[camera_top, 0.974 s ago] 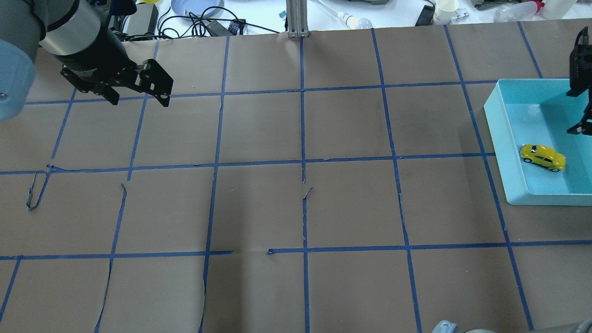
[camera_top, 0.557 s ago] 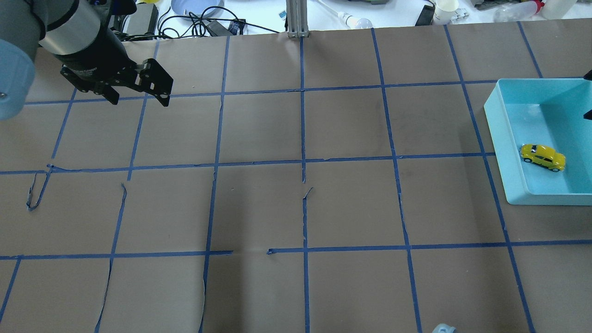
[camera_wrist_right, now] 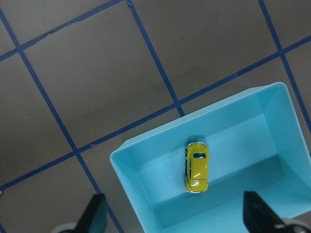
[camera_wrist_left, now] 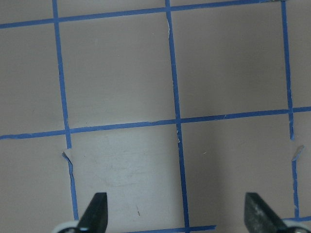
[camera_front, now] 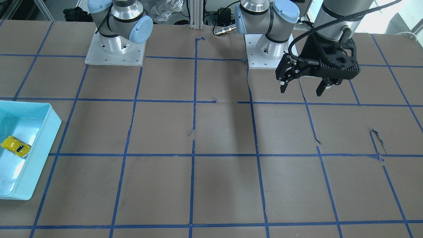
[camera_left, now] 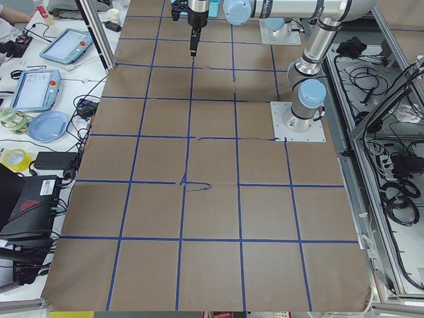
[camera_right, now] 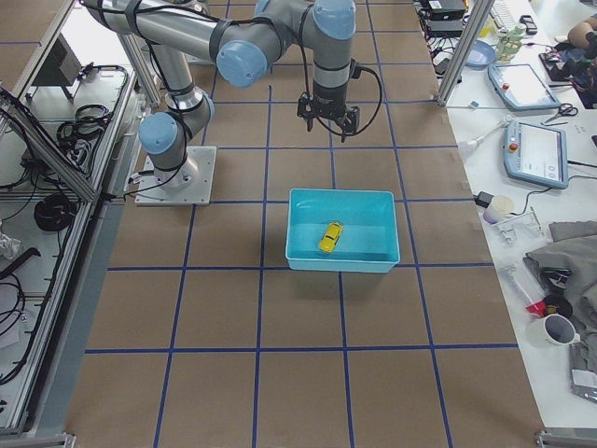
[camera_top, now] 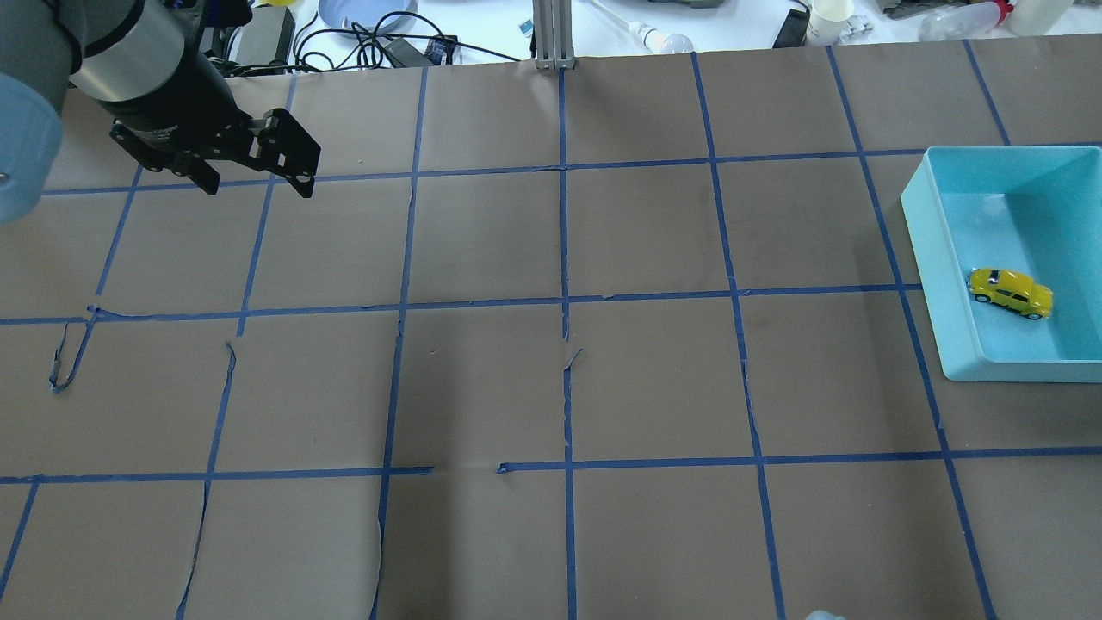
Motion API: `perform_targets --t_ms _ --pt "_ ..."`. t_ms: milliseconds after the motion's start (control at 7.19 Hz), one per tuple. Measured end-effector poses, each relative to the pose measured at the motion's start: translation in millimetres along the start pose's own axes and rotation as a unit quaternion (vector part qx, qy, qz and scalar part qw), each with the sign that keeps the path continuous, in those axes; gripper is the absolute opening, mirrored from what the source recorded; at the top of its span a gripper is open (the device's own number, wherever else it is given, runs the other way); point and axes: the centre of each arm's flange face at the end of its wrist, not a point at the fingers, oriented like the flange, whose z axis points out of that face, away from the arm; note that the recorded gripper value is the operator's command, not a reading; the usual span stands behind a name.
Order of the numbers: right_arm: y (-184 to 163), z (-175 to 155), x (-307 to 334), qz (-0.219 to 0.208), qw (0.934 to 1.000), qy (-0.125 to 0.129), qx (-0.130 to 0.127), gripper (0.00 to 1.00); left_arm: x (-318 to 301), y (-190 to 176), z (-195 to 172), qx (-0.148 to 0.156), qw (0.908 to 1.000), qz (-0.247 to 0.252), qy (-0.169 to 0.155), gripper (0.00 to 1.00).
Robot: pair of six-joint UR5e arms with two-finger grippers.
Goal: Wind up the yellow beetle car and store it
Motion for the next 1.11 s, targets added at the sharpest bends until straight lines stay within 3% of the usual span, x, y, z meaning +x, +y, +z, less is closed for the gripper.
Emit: perform_targets --t_ms 278,557,974,1113 --pt "-41.0 -4.8 -12.8 0.016 0.9999 0.003 0.0 1.0 -2.7 0.8 -2.7 0.001 1.0 -0.003 0.0 1.0" --pt "-91.9 -14.7 -31.7 0.06 0.9981 0.012 0.003 1.0 -7.7 3.2 -8.0 0.007 0.9999 -0.008 0.0 1.0" --pt "-166.2 -19.6 -64.9 0.143 0.9896 0.017 0.012 1.0 -13.3 5.3 -1.6 -0.002 0.9999 -0.015 0.005 1.0" --pt "-183.3 -19.0 -74.9 0.177 0.984 0.015 0.015 1.0 -13.9 6.9 0.6 -0.008 0.9998 -0.016 0.005 1.0"
